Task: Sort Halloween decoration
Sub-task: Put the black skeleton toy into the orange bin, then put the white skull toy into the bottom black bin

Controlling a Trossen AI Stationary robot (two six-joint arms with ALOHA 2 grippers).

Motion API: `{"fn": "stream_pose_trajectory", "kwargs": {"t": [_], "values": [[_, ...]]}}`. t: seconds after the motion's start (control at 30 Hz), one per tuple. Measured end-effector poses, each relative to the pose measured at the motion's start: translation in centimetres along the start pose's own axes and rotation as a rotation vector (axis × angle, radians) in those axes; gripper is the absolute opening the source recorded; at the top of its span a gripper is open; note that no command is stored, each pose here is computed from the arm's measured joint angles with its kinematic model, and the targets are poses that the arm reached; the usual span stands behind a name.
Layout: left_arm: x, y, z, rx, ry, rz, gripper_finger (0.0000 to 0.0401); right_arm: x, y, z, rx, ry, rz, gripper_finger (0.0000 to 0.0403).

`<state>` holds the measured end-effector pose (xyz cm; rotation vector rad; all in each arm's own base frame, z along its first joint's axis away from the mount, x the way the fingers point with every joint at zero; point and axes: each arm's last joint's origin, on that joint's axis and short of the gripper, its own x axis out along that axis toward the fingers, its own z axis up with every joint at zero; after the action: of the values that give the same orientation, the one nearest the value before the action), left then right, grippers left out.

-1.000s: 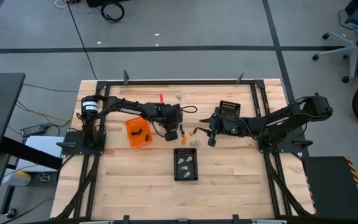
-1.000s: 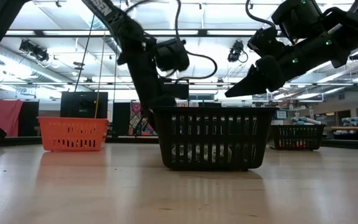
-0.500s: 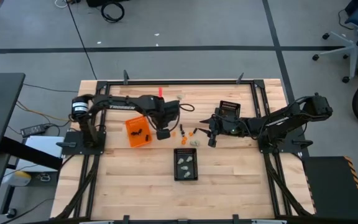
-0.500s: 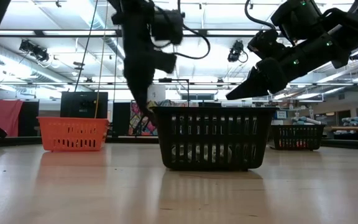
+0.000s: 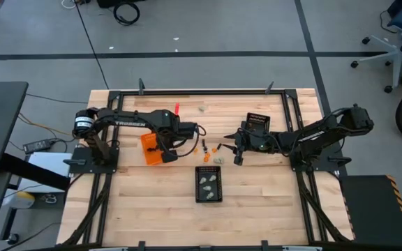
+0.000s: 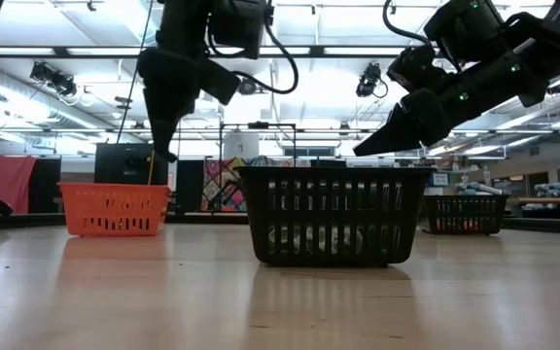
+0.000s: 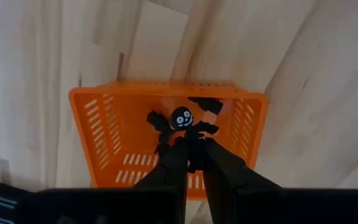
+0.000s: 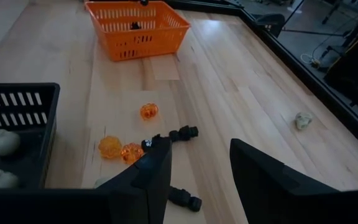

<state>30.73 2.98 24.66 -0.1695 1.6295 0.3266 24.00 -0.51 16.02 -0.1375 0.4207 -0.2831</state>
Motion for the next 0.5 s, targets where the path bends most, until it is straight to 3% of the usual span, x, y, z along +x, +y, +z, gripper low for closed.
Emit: {"fn": "stream_pose_trajectory", "kwargs": {"t": [0.5], "values": [[-0.1,-1.1,-0.5,0.020,0.013,0.042,0.0173,0.0,0.0,0.0,0.008,0.001,0.007,0.0167]]}}
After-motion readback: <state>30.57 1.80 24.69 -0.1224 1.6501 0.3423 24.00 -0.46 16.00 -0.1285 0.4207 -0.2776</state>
